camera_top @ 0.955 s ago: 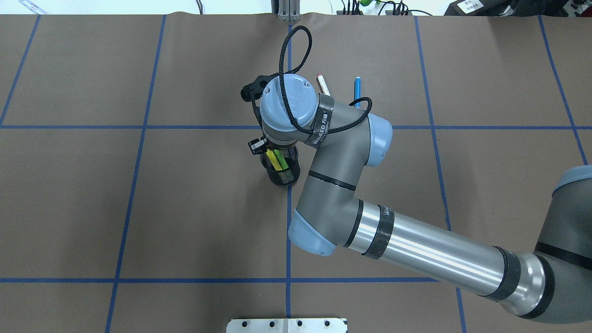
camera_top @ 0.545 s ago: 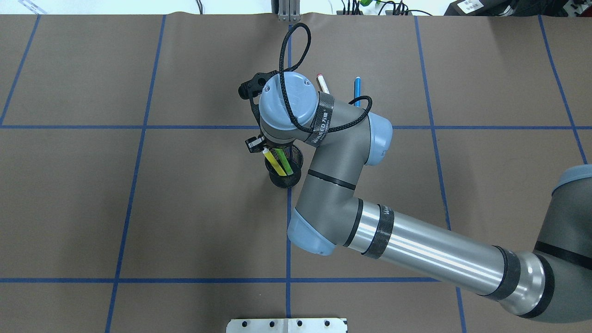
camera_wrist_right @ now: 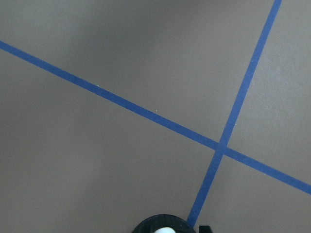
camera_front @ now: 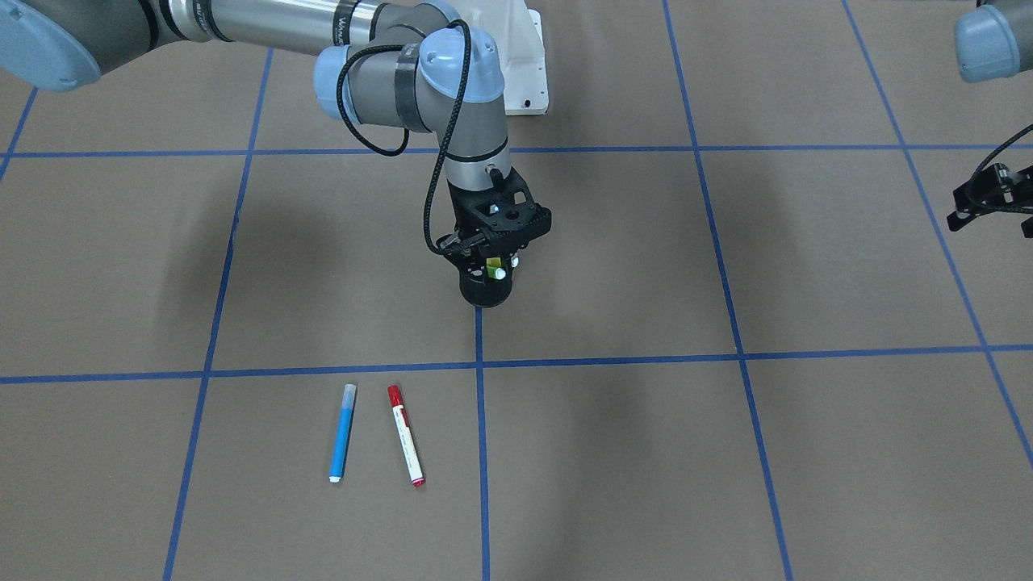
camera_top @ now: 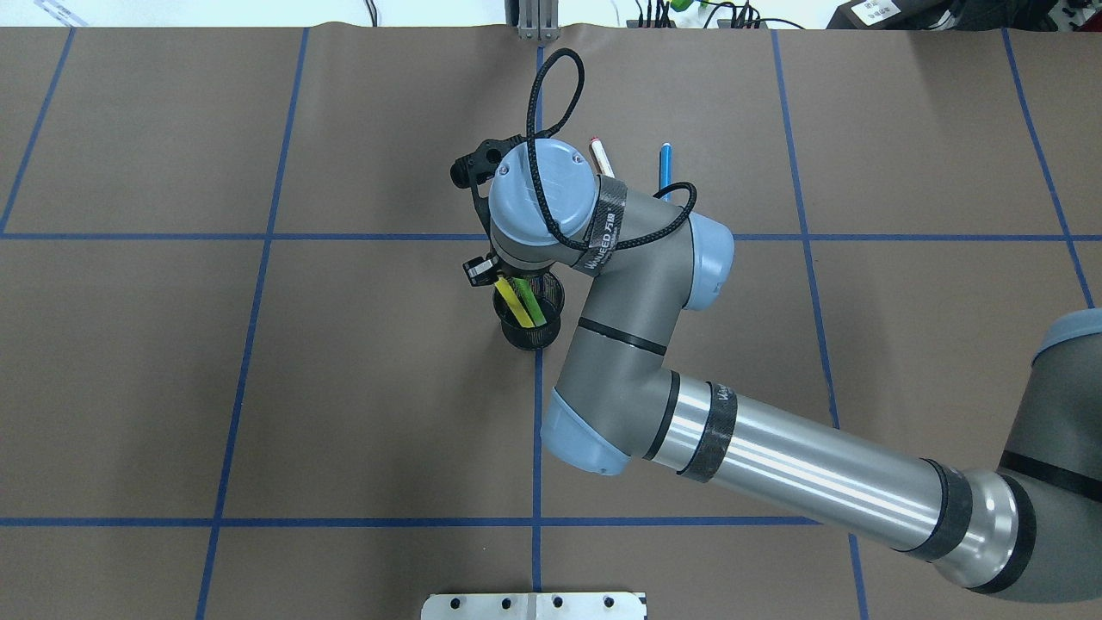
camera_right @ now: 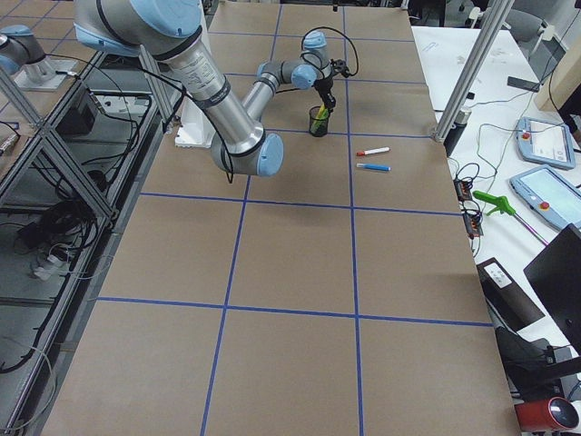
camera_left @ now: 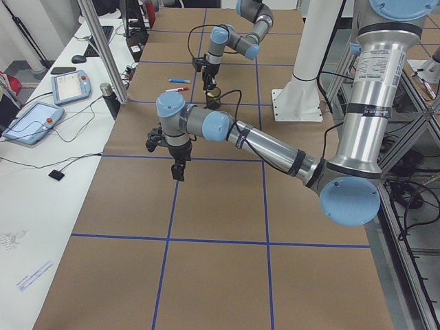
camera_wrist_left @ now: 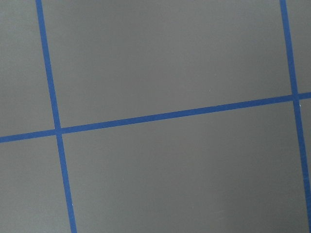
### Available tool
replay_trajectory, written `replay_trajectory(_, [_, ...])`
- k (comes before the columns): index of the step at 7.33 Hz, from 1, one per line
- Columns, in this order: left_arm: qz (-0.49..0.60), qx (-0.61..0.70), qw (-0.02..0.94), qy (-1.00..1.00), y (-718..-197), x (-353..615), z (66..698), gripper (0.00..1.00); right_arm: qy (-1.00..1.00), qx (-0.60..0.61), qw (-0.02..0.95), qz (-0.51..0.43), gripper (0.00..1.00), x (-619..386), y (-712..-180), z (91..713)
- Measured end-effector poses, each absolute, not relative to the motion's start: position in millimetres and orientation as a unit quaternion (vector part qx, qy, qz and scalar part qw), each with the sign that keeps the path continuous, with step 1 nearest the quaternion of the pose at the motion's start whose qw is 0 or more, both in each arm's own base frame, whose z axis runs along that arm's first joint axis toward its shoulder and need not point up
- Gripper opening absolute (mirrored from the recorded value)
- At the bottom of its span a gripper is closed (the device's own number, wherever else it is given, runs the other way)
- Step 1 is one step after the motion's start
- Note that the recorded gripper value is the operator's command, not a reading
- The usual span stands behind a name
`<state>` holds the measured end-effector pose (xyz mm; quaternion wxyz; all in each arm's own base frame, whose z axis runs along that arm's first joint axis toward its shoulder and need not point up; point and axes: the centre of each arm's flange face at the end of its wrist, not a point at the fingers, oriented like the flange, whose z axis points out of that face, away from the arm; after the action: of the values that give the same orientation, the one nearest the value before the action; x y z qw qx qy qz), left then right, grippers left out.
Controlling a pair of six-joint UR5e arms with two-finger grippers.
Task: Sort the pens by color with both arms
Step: 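Lower the right gripper toward the green and yellow highlighters in the cup, then grasp the green highlighter and lift it out of the cup with the right gripper, then place the green highlighter beside the markers while the left arm reaches toward the cup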
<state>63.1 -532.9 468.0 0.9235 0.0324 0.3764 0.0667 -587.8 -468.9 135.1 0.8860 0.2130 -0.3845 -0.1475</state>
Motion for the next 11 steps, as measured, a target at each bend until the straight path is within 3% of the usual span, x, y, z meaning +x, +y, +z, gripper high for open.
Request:
replay_trajectory(6, [0.048, 0.025, 0.917, 0.396, -540, 65, 446, 0.99, -0.414, 0.199, 0.88, -0.118, 0.13, -554, -472, 112])
replay_trajectory(11, [-0.061, -0.011, 0.9, 0.431, -583, 120, 285, 0.99, -0.448, 0.191, 0.871, -0.063, 0.12, -411, -521, 58])
